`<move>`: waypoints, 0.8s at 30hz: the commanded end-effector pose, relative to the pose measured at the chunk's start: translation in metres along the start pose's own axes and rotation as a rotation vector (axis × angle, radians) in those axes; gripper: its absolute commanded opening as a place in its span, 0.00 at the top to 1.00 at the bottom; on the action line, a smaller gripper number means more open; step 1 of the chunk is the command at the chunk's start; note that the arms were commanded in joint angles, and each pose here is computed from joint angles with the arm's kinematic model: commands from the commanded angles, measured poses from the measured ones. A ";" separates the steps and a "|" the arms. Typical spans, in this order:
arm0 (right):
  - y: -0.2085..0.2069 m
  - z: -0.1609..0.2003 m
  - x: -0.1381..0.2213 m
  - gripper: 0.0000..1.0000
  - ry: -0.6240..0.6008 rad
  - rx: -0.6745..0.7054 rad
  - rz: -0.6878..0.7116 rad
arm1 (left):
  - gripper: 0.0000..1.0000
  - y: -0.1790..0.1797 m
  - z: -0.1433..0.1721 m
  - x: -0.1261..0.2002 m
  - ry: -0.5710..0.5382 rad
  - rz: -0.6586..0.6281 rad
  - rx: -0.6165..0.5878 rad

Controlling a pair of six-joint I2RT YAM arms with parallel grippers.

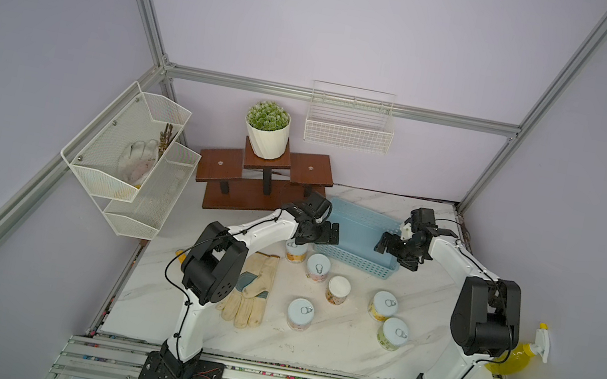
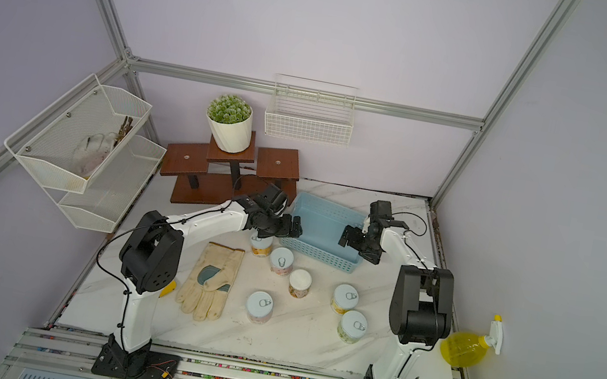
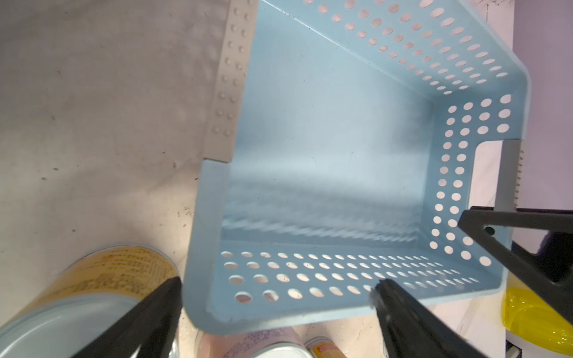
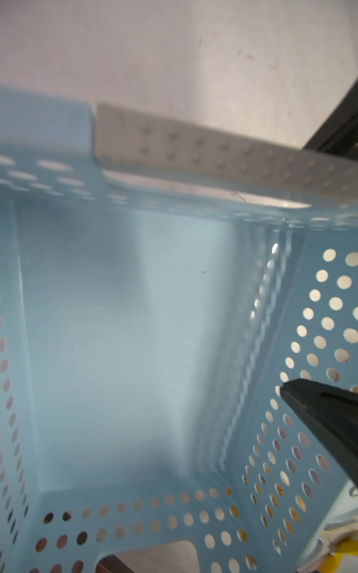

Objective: Put the canned food in the basket
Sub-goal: Adjust the basket at the center of the board, then pick up the canned food from the center of the board.

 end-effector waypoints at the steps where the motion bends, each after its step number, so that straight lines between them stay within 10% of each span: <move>1: -0.003 -0.016 0.035 0.01 -0.193 -0.026 0.124 | 0.00 -0.004 -0.010 0.033 -0.065 -0.015 -0.072; 12: 0.021 0.020 0.097 0.01 -0.361 0.073 0.017 | 0.00 0.022 0.004 0.108 -0.122 -0.306 -0.234; 24: 0.057 0.101 0.115 0.01 -0.232 0.231 -0.232 | 0.00 0.035 0.022 0.069 0.026 -0.334 -0.212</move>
Point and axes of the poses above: each gripper's point midway between its finger pads, its own x axis back along the fingers, its own y axis along the line the jaws close on, z = x × y, the point moved 9 cm from there along x, back along the fingers, and after that the axes turned 3 degrees about -x, right-handed, at the moved point
